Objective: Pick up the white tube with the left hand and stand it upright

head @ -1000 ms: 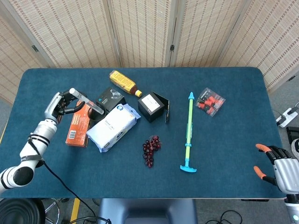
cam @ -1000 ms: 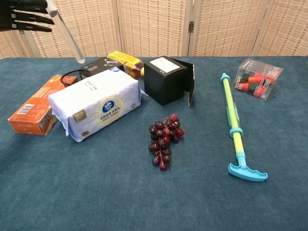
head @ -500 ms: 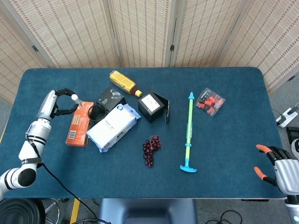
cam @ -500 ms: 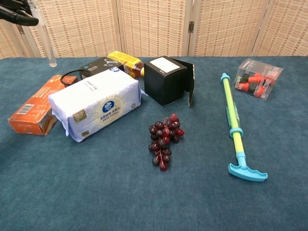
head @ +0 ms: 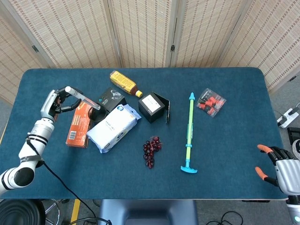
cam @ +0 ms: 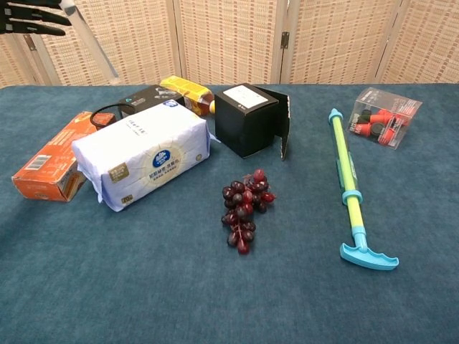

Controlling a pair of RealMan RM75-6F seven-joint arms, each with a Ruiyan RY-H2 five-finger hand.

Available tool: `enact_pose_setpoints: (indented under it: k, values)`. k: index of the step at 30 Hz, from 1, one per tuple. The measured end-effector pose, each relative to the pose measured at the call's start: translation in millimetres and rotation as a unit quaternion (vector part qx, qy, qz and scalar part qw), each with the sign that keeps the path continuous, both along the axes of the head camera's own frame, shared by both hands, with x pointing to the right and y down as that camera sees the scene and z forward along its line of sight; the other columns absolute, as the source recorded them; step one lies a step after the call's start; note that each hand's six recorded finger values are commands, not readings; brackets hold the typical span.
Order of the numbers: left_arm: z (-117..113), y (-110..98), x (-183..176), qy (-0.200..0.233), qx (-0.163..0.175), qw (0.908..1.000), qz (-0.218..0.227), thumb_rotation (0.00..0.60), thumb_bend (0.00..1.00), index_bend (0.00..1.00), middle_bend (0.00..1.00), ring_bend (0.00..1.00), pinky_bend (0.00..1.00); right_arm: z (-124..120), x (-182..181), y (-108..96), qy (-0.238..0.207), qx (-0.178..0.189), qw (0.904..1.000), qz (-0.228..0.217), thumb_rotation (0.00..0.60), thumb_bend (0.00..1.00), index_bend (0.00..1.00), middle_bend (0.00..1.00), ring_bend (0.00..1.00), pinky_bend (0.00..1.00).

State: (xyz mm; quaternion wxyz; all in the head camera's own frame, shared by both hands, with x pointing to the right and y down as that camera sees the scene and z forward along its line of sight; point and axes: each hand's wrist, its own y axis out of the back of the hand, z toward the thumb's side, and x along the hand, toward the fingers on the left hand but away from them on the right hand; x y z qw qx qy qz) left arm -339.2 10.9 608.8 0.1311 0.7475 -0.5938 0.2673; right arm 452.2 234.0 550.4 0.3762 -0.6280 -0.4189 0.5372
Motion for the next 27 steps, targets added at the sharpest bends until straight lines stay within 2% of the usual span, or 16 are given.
enact_pose_setpoints:
  k: [3, 5, 8, 10, 11, 13, 15, 18, 20, 23, 27]
  values:
    - [3, 1, 0, 0.021, -0.01, 0.9997, -0.004, 0.6, 0.51, 0.65, 0.45, 0.33, 0.19, 0, 0, 0, 0.0, -0.001, 1.0, 0.0, 0.6, 0.18, 0.26, 0.36, 0.26, 0.3]
    - [3, 1, -2, 0.012, -0.003, 0.9999, -0.001, 0.6, 0.51, 0.65, 0.45, 0.33, 0.19, 1, -1, 0, -0.001, 0.0, 1.0, 0.0, 0.6, 0.18, 0.26, 0.36, 0.26, 0.3]
    - [3, -1, -7, -0.036, 0.021, 0.9989, 0.019, 0.6, 0.51, 0.65, 0.45, 0.33, 0.19, 0, 0, 0, 0.0, 0.0, 1.0, 0.0, 0.6, 0.18, 0.26, 0.36, 0.26, 0.3]
    - [4, -2, -11, -0.091, 0.043, 0.9939, 0.043, 0.6, 0.51, 0.66, 0.45, 0.33, 0.19, 0, 0, 0, -0.001, 0.0, 1.0, 0.0, 0.6, 0.18, 0.26, 0.36, 0.26, 0.3]
    - [4, -3, -12, -0.119, 0.053, 0.9901, 0.054, 0.6, 0.51, 0.66, 0.45, 0.33, 0.19, 0, 0, 0, 0.0, 0.0, 1.0, 0.001, 0.6, 0.18, 0.26, 0.36, 0.26, 0.3]
    - [4, -4, -15, -0.184, 0.074, 0.9767, 0.081, 0.6, 0.51, 0.66, 0.45, 0.33, 0.19, 0, 1, 0, -0.001, 0.0, 1.0, 0.002, 0.6, 0.18, 0.26, 0.36, 0.26, 0.3]
    - [3, -4, -16, -0.246, 0.093, 0.9593, 0.103, 0.6, 0.51, 0.66, 0.45, 0.33, 0.19, 0, 1, 1, -0.001, -0.001, 1.0, 0.002, 0.6, 0.18, 0.26, 0.36, 0.26, 0.3]
    - [1, -4, -17, -0.306, 0.111, 0.9382, 0.116, 0.6, 0.51, 0.66, 0.45, 0.33, 0.19, 0, 2, 1, -0.001, -0.001, 1.0, 0.003, 0.6, 0.18, 0.26, 0.36, 0.26, 0.3]
    - [0, -4, -17, -0.319, 0.114, 0.9335, 0.118, 0.6, 0.51, 0.66, 0.45, 0.33, 0.19, 0, 2, 1, -0.001, 0.0, 1.0, 0.003, 0.6, 0.18, 0.26, 0.36, 0.26, 0.3]
    - [1, -3, -14, -0.301, 0.106, 0.9413, 0.11, 0.6, 0.51, 0.66, 0.45, 0.33, 0.19, 1, 3, 1, -0.001, -0.001, 1.0, 0.004, 0.6, 0.18, 0.26, 0.36, 0.26, 0.3]
    - [1, -3, -8, -0.213, 0.081, 0.9708, 0.075, 0.6, 0.51, 0.66, 0.45, 0.33, 0.19, 1, 3, 1, -0.001, -0.001, 1.0, 0.004, 0.6, 0.18, 0.26, 0.36, 0.26, 0.3]
